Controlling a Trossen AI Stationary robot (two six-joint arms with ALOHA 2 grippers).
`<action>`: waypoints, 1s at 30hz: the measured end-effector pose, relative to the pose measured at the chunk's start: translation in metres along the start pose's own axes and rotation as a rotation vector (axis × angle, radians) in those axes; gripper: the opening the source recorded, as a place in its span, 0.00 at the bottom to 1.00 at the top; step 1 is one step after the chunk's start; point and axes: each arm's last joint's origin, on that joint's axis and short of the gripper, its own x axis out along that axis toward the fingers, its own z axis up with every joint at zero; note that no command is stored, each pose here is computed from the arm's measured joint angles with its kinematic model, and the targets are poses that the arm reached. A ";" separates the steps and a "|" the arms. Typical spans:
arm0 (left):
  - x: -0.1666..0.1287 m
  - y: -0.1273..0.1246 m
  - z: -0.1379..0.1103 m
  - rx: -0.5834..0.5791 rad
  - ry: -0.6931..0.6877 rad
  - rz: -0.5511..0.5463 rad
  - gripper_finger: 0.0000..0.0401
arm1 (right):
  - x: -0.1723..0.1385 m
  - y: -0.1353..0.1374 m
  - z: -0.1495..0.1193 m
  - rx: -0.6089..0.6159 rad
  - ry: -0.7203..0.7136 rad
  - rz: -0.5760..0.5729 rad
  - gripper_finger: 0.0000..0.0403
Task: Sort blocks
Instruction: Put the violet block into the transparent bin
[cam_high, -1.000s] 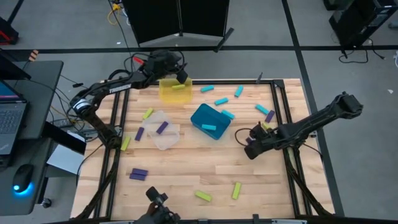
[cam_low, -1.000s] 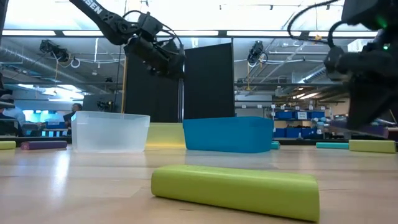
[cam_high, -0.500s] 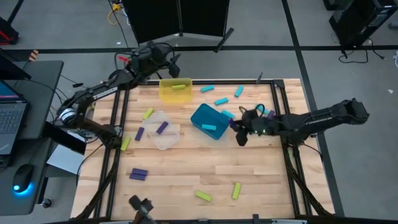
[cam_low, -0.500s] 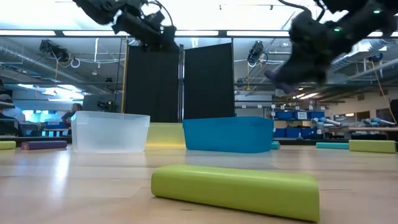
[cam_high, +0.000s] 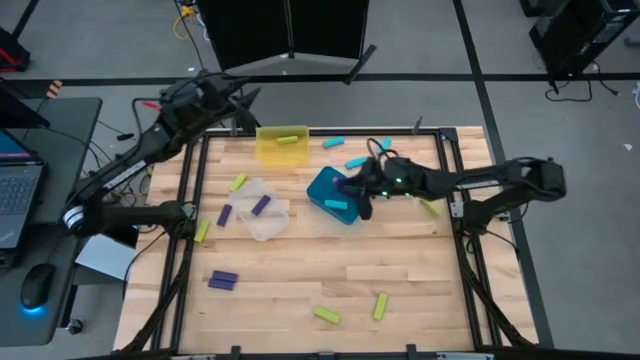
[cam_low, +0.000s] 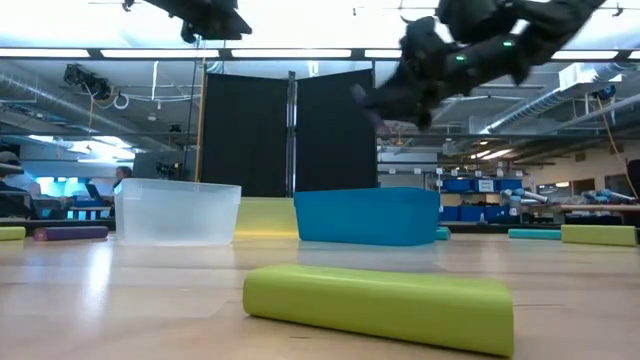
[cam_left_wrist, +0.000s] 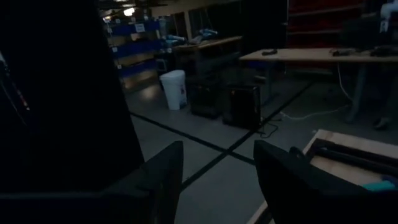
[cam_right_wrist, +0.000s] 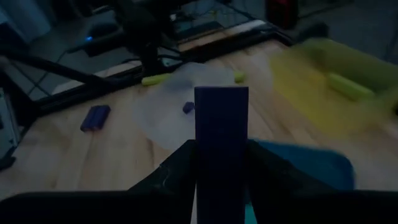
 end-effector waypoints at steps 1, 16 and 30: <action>-0.005 0.000 -0.001 -0.012 -0.004 0.001 0.51 | 0.007 0.000 0.004 -0.019 -0.003 0.016 0.31; -0.063 0.002 -0.019 -0.105 -0.088 0.006 0.51 | 0.119 0.004 0.048 -0.157 -0.001 0.278 0.31; -0.085 0.001 -0.027 -0.157 -0.127 -0.057 0.51 | 0.208 0.020 0.039 -0.132 0.028 0.439 0.31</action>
